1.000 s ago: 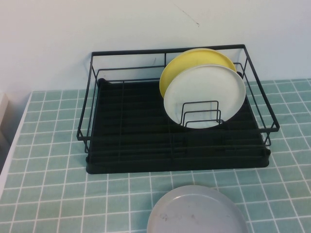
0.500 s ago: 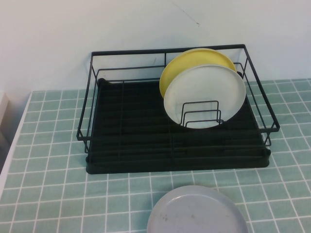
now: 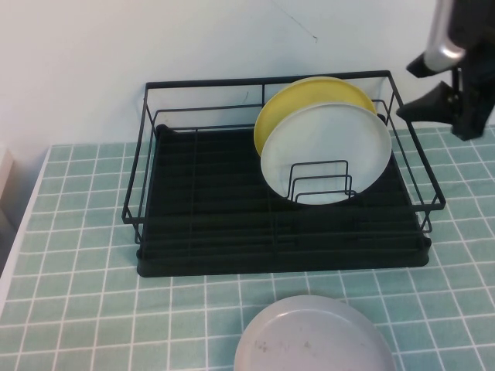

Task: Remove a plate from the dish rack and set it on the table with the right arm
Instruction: Grasp the plate from the shelf, then place the plate from the table

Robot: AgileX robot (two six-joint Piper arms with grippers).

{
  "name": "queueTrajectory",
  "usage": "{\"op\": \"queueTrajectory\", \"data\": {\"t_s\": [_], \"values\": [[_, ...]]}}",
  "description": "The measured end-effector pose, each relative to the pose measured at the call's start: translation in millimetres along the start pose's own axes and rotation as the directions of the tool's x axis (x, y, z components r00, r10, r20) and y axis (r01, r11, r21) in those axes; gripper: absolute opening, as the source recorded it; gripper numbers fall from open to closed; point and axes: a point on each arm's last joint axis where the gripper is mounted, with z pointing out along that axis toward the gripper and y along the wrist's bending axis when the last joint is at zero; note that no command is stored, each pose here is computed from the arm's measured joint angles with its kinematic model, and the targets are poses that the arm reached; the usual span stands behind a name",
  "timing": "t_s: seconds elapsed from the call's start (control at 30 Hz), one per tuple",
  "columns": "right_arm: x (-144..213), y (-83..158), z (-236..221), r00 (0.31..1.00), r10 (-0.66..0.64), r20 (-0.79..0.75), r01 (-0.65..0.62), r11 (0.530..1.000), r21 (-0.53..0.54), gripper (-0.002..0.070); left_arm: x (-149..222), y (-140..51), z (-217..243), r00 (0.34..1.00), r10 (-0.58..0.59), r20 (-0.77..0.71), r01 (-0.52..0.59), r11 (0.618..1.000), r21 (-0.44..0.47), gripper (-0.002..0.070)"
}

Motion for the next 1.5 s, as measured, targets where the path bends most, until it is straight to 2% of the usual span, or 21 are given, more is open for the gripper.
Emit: {"op": "queueTrajectory", "data": {"t_s": [0.23, 0.4, 0.8, 0.87, 0.97, 1.07, 1.1, 1.27, 1.4, 1.5], "values": [[7, -22, 38, 0.999, -0.033, -0.008, 0.033, 0.999, -0.019, 0.0482, 0, 0.0, 0, 1.0, 0.0, 0.0, 0.0, 1.0, 0.0, -0.0004], [9, -21, 66, 0.995, -0.096, -0.017, 0.095, 0.995, -0.041, 0.0478, 0, 0.0, 0, 1.0, 0.0, 0.0, 0.0, 1.0, 0.0, -0.0004], [7, -13, 132, 0.986, -0.164, -0.026, 0.165, 0.985, 0.044, 0.0461, 0, 0.0, 0, 1.0, 0.0, 0.0, 0.0, 1.0, 0.0, -0.0004], [8, -13, 138, 0.986, -0.163, -0.03, 0.165, 0.985, 0.056, 0.0432, 0, 0.0, 0, 1.0, 0.0, 0.0, 0.0, 1.0, 0.0, -0.0004], [12, -12, 145, 0.987, -0.159, -0.037, 0.161, 0.986, 0.054, 0.0335, 0, 0.0, 0, 1.0, 0.0, 0.0, 0.0, 1.0, 0.0, -0.0004], [12, -12, 146, 0.987, -0.154, -0.036, 0.156, 0.986, 0.059, 0.0155, 0, 0.0, 0, 1.0, 0.0, 0.0, 0.0, 1.0, 0.0, -0.0004], [10, -12, 144, 0.989, -0.145, -0.032, 0.147, 0.988, 0.049, 0.0115, 0, 0.0, 0, 1.0, 0.0, 0.0, 0.0, 1.0, 0.0, -0.0004], [-9, -16, 121, 0.993, -0.118, -0.008, 0.118, 0.991, 0.057, 0.0115, 0, 0.0, 0, 1.0, 0.0, 0.0, 0.0, 1.0, 0.0, -0.0004], [-42, -22, 59, 0.994, -0.102, 0.037, 0.096, 0.985, 0.142, 0.0111, 0, 0.0, 0, 1.0, 0.0, 0.0, 0.0, 1.0, 0.0, -0.0004], [-66, -18, 2, 0.994, 0.042, 0.099, -0.06, 0.98, 0.189, 0.0111, 0, 0.0, 0, 1.0, 0.0, 0.0, 0.0, 1.0, 0.0, -0.0004]]}}
